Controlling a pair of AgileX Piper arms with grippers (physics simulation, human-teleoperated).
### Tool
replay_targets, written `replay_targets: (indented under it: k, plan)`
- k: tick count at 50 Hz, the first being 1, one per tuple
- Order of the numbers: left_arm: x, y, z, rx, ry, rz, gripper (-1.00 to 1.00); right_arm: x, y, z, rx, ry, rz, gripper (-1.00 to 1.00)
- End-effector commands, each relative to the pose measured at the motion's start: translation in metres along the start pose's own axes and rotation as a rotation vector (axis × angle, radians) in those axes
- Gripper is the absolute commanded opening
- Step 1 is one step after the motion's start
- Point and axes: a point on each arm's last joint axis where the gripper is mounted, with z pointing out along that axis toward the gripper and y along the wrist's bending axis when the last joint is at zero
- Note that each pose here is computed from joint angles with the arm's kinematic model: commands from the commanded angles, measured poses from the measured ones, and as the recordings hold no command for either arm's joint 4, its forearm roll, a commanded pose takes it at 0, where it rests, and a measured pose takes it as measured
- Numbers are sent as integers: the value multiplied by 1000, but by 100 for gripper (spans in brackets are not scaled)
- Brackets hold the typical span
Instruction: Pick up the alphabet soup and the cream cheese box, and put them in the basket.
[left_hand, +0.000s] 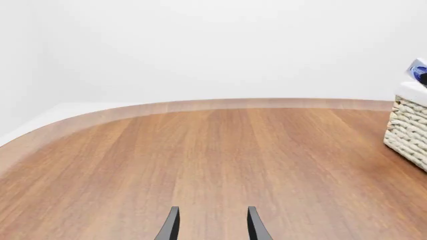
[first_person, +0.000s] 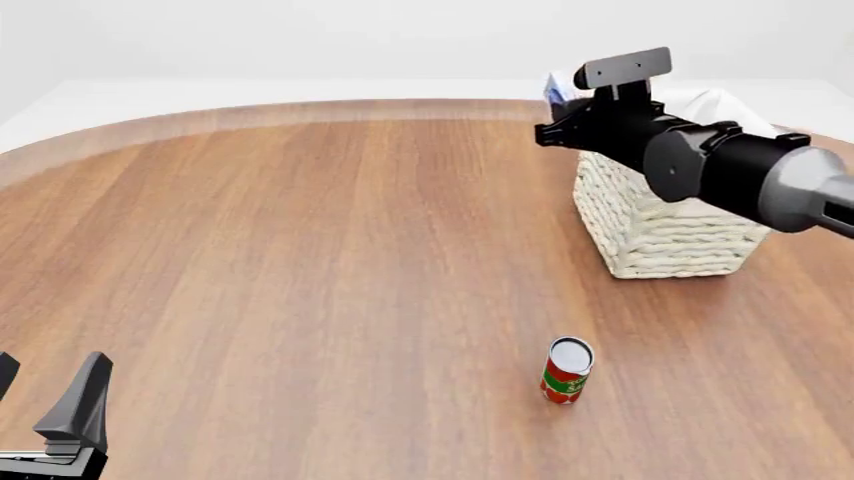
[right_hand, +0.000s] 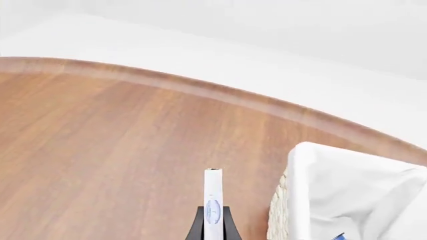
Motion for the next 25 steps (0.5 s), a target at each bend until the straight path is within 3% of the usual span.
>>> replay_targets:
  k: [1, 25]
  plan:
    - [0, 0, 0, 0, 0, 0, 100, -22, -19, -10, 47, -53, 14, -100]
    - [0, 0, 0, 0, 0, 0, 100, -50, -81, -9, 190, -80, 19, -100]
